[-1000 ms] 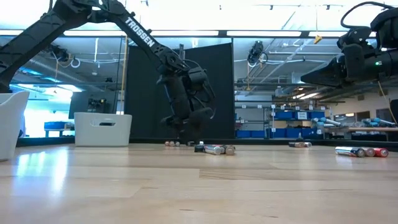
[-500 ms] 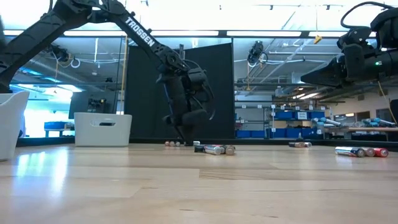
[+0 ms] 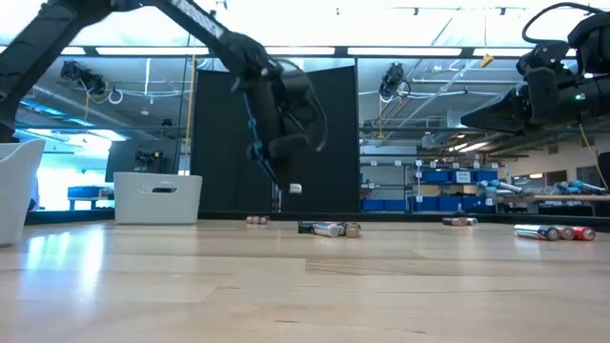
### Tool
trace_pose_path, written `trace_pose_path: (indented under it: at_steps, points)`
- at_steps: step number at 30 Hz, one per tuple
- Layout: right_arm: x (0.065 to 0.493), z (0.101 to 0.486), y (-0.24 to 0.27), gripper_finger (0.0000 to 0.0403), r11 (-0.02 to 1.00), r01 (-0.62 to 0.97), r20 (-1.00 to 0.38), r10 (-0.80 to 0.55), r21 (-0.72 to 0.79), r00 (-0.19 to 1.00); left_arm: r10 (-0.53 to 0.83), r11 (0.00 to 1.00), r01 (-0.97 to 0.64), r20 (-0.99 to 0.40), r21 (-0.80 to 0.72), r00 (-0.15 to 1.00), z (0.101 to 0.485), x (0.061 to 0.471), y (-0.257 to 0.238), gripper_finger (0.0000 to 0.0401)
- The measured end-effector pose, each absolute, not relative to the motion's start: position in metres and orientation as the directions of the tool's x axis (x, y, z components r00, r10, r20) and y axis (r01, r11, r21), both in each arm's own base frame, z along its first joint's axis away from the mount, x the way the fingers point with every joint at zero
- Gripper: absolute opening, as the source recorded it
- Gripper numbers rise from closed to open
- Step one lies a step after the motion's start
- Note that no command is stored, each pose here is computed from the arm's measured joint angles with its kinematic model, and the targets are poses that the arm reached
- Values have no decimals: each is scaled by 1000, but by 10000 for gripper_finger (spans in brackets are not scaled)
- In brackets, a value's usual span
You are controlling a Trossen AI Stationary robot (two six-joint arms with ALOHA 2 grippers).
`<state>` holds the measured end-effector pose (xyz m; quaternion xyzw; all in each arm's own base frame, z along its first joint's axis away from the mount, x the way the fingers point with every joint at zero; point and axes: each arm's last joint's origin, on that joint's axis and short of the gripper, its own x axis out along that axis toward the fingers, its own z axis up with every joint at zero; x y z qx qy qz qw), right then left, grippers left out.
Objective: Sort batteries
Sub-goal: Put the silver battery into the top left gray bin
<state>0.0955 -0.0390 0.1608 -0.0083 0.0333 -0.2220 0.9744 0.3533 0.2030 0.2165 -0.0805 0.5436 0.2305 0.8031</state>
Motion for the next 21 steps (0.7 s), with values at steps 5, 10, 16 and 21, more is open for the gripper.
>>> trace_pose_path:
  at_steps: [5, 10, 16, 21]
  points:
    - [95, 161, -39, 39, 901, 432, -61, -433, -31, 899, 360, 847, -504, -881, 170, 307, 264, 332, 187, 46]
    - [96, 161, -39, 39, 901, 432, -61, -433, -31, 899, 388, 798, -584, -869, 149, 309, 289, 304, 172, 46]
    - [95, 161, -39, 39, 901, 432, -61, -433, -31, 899, 401, 713, -690, -879, 123, 258, 278, 257, 150, 46]
    - [95, 161, -39, 39, 901, 432, -61, -433, -31, 899, 391, 602, -793, -900, 90, 195, 252, 218, 137, 46]
